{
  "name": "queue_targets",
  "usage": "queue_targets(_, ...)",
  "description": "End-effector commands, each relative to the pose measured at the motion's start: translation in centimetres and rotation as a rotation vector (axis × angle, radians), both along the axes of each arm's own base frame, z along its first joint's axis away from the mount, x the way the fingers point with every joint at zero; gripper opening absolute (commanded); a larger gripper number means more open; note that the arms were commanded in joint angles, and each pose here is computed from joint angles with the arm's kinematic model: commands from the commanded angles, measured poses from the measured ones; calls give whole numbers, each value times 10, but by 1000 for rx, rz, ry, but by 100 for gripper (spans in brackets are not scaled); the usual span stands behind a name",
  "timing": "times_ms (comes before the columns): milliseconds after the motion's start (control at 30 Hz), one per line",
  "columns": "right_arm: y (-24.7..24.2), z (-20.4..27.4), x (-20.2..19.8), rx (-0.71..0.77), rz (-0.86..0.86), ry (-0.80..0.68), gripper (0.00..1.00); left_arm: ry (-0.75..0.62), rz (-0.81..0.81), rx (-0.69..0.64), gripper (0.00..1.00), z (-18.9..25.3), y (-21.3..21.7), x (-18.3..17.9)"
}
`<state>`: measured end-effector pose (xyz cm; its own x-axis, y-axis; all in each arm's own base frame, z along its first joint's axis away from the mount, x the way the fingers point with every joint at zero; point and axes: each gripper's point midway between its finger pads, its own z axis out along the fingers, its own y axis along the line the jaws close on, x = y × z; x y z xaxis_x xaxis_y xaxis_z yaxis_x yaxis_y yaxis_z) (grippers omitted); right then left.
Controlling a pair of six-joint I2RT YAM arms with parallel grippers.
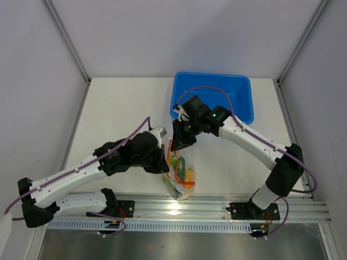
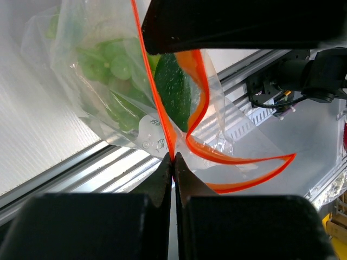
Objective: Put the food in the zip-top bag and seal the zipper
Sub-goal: Zip the zipper food storage bag at the center of the board.
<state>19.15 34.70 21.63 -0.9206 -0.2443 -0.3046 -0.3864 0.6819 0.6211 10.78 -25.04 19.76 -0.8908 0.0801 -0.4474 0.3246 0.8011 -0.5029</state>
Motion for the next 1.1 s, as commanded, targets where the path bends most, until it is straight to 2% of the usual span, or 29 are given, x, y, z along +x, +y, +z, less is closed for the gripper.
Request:
queue_targets(0,2,1,1,-22,1,4,17,-30,-20,-35,1,9,-2,0)
queue_targets(33,2,2,3,-22,-2,1,10,-33,-22,-35,1,10,-2,0)
queue_targets(133,0,3,3,-28,-9,2,0,-40,-26,-33,1,11,-2,1)
queue_targets(433,-2,44,-1,76,-60,35,0,-88,-60,-38,0,28,-10,9)
queue_targets(633,11,64,-16,165,-78,157,0,-111,-98,-41,1,39,-20,13)
queue_targets(700,15,70,-17,182,-94,173,0,-115,-100,-42,6,42,-21,14)
queue_targets(800,15,72,-17,178,-119,178,0,-125,-94,-52,22,45,-22,15)
queue_targets(833,15,70,-17,172,-127,176,0,-126,-93,-56,33,46,-21,15)
queue_targets(900,14,69,-17,164,-141,184,0,-131,-88,-64,48,48,-20,15)
queue_targets(967,14,68,-16,157,-157,182,0,-135,-82,-67,55,49,-18,14)
queue_targets(1000,14,67,-15,154,-171,185,0,-132,-79,-65,62,47,-17,14)
queue_targets(1067,14,69,-11,154,-198,175,0,-132,-77,-73,66,49,-17,13)
